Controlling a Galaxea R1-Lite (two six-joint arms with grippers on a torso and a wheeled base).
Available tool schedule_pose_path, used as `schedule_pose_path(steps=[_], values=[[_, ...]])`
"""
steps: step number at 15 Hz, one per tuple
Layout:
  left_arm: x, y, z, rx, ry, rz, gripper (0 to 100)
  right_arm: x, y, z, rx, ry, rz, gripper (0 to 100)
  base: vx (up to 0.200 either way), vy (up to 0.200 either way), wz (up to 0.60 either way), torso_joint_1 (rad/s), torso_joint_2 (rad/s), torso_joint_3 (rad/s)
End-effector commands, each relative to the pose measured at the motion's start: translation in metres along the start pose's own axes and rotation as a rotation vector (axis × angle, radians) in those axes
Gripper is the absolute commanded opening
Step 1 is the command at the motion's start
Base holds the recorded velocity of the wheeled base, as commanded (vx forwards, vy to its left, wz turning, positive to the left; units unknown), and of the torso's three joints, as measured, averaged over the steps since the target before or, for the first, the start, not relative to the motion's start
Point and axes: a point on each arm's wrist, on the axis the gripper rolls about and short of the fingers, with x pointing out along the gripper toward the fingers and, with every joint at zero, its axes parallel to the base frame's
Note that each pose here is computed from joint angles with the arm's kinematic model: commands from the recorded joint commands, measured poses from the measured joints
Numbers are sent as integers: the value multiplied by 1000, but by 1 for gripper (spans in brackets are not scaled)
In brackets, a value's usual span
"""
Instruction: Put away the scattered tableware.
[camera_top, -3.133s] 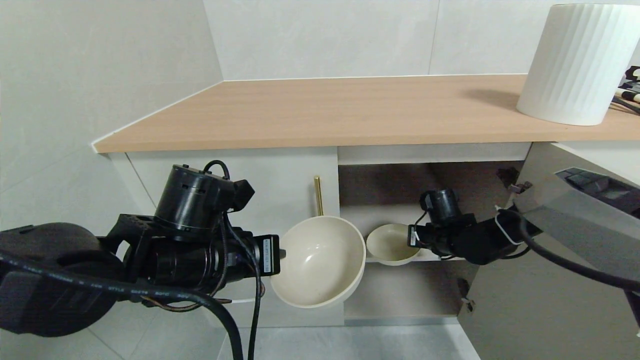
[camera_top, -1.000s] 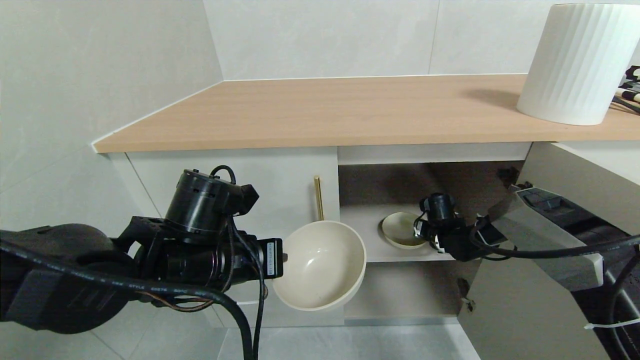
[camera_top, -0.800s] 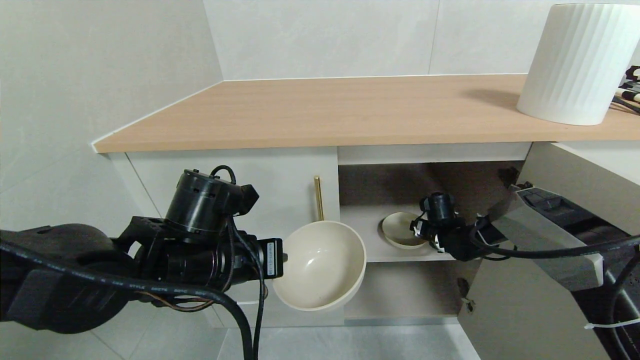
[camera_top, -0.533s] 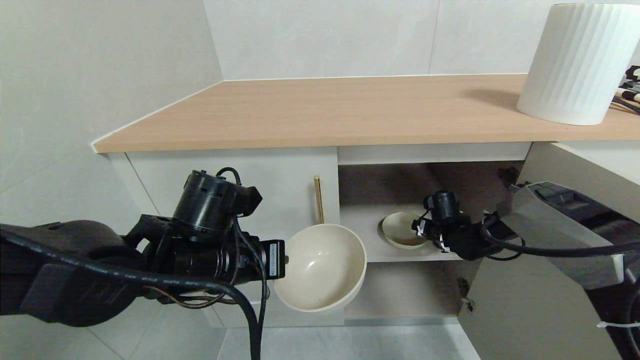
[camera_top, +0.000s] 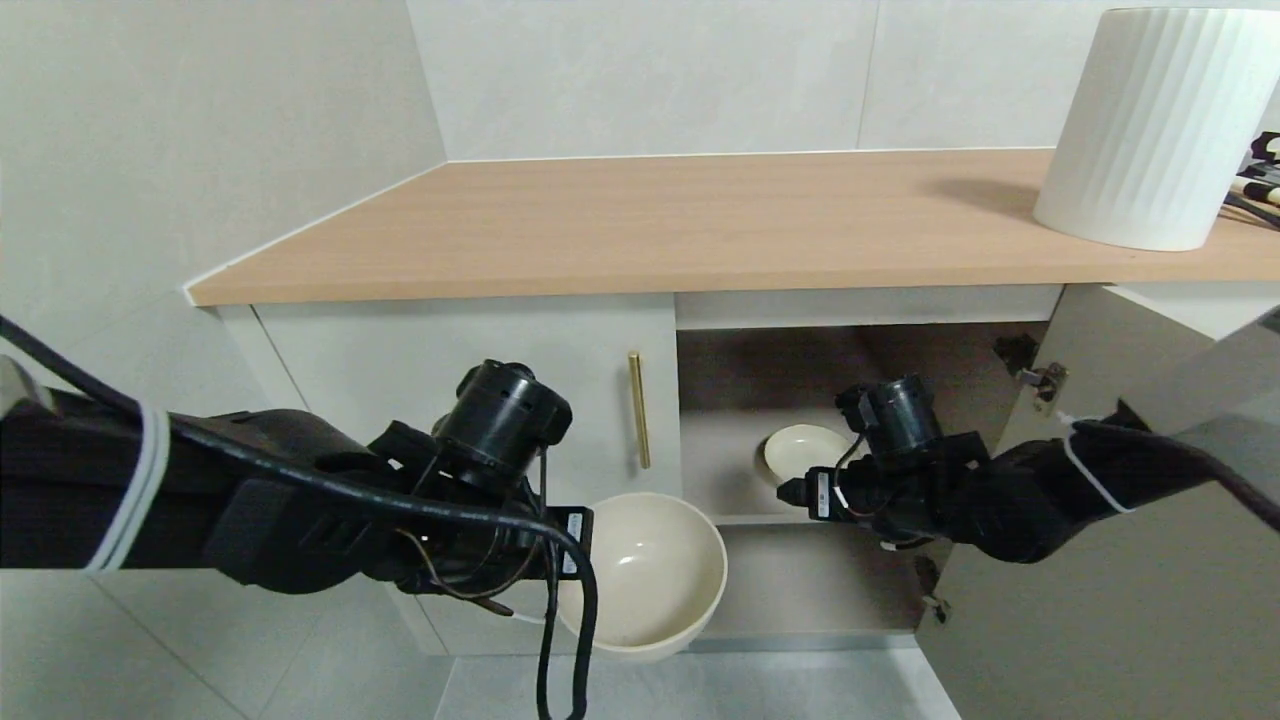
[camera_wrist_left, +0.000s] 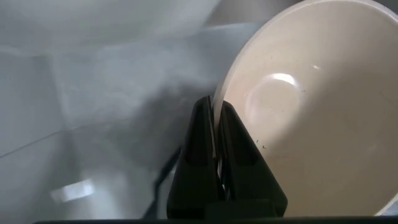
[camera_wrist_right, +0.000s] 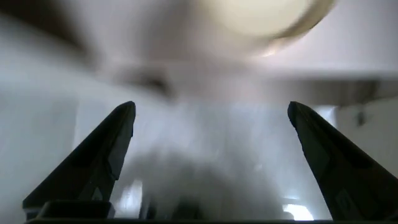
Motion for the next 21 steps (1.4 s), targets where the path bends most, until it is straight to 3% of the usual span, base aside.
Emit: schedule_pose_path(steps=[1,3,5,12,16,18,21], values=[[22,-6,-10,30,53,50,0,-62,22,6,-50,2,129,100,0,0,0,0,0,0],[30,-12,-16,55,64,78,0,-95,35,-2,-99,112,225,100,0,0,0,0,0,0],[31,-16,-21,71,74,76,0,-108,45,-10,-132,165,294,100,0,0,0,0,0,0],[22,-26,-26,105,52,68,0,-86,64,-41,-200,283,285,100,0,0,0,0,0,0],[8,-28,-26,107,25,47,0,-74,67,-49,-209,312,273,100,0,0,0,0,0,0],[0,-34,-31,133,19,26,0,-67,68,-51,-205,321,264,100,0,0,0,0,0,0],[0,-37,-35,145,25,20,0,-64,69,-51,-200,320,264,100,0,0,0,0,0,0]])
